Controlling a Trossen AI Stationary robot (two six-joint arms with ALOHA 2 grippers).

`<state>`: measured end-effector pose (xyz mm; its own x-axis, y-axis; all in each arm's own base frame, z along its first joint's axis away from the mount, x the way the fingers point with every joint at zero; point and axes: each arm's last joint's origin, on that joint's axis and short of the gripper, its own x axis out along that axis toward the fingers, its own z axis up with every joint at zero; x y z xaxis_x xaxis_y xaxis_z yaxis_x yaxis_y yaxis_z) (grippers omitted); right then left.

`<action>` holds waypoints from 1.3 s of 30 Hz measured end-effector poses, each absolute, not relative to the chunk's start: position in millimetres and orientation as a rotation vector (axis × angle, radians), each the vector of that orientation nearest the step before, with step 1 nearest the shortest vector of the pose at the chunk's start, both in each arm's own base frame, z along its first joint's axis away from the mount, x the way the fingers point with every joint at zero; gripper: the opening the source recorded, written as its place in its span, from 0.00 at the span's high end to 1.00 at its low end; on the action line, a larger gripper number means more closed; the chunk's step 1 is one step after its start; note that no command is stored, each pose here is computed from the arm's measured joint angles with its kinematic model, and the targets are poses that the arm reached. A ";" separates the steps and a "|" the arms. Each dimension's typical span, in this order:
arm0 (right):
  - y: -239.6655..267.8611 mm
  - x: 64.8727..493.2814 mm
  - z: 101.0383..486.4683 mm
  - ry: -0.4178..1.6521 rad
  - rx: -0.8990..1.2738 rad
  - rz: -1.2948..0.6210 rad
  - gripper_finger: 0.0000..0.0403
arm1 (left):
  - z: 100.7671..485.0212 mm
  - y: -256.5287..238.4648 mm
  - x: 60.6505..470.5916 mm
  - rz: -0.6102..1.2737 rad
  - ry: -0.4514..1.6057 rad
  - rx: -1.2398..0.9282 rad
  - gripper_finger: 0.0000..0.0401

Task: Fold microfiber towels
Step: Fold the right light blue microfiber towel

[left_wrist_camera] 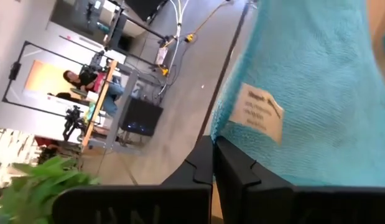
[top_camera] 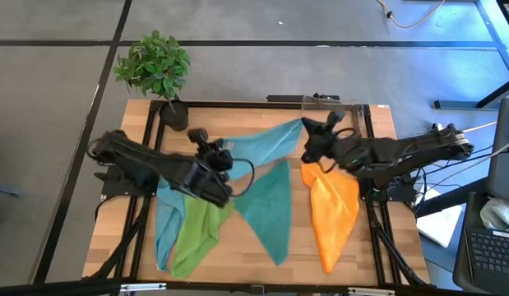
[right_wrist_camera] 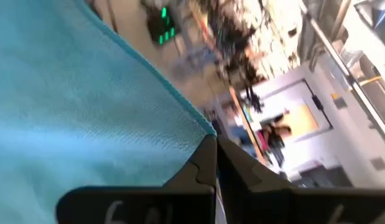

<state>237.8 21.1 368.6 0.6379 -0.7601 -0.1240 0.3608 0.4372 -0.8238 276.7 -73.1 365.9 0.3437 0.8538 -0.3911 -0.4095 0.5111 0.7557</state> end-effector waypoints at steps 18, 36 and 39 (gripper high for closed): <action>17.2 213.7 353.5 0.609 -0.690 -0.417 0.99 | 375.7 -87.0 255.0 0.649 0.981 0.244 1.00; 97.8 196.5 331.5 0.662 -0.207 0.477 0.99 | 351.1 -206.2 236.1 0.311 0.915 -0.032 1.00; 109.5 199.4 313.0 0.733 -0.143 0.541 0.99 | 349.5 -222.4 241.4 0.249 0.856 -0.094 1.00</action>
